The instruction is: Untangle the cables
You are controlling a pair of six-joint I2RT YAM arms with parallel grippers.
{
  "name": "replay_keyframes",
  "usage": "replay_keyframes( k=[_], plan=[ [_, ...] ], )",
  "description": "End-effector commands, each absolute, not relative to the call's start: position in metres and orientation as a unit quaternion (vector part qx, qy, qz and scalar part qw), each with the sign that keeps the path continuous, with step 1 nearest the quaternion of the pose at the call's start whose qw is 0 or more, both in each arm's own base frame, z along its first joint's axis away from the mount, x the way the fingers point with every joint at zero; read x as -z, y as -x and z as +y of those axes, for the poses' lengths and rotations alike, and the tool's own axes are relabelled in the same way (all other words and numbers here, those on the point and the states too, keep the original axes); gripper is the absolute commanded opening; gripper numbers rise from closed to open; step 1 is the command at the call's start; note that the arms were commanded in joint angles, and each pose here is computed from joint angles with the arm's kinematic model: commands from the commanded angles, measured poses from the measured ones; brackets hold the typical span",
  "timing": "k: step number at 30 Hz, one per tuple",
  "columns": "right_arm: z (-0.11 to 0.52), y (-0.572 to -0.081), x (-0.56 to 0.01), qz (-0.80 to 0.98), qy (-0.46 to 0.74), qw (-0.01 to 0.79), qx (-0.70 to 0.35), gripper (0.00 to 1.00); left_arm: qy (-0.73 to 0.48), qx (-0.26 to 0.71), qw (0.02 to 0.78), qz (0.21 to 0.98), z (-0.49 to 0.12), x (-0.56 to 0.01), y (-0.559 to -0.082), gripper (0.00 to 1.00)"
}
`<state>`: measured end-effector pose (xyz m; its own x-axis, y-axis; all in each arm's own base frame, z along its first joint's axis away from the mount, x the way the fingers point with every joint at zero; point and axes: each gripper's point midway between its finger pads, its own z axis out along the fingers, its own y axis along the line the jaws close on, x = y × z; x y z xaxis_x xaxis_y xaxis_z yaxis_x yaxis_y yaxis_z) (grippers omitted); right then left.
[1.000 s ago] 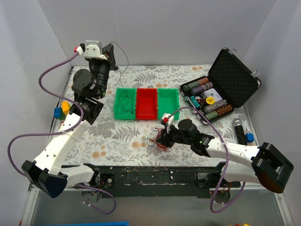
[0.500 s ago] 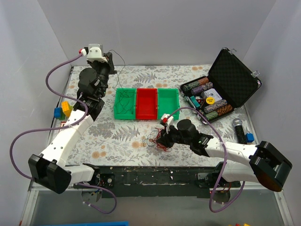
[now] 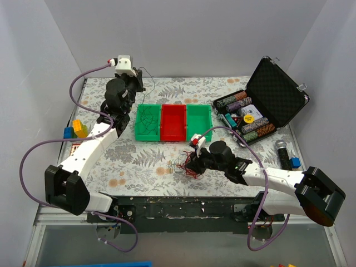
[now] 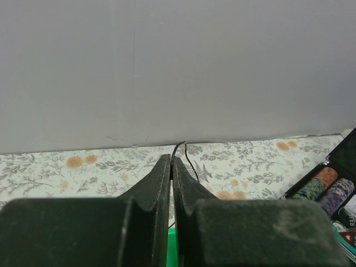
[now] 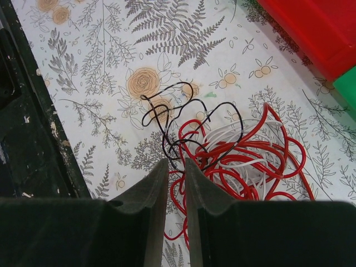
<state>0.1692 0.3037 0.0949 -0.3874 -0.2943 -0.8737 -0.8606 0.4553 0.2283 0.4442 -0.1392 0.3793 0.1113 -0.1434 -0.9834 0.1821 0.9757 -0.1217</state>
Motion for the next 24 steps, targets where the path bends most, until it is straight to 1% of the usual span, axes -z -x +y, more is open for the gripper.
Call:
replay_keyframes(
  k=[1,6,11,19,24],
  plan=[
    [0.304,-0.172,-0.098,0.754,0.374,0.408,-0.354,0.26,-0.007,0.146,0.756,0.637,-0.146,-0.407,-0.443,0.00],
    [0.304,-0.172,-0.098,0.754,0.373,0.409,-0.354,0.26,-0.024,0.195,0.754,0.627,-0.164,-0.426,-0.439,0.00],
    [0.303,-0.173,-0.098,0.755,0.371,0.410,-0.353,0.25,-0.044,0.210,0.761,0.612,-0.180,-0.443,-0.431,0.00],
    [0.302,-0.172,-0.097,0.755,0.370,0.410,-0.353,0.26,-0.084,0.201,0.778,0.590,-0.201,-0.449,-0.414,0.00],
    [0.301,-0.173,-0.098,0.755,0.367,0.414,-0.352,0.26,-0.059,0.176,0.769,0.612,-0.192,-0.429,-0.422,0.00]
  ],
)
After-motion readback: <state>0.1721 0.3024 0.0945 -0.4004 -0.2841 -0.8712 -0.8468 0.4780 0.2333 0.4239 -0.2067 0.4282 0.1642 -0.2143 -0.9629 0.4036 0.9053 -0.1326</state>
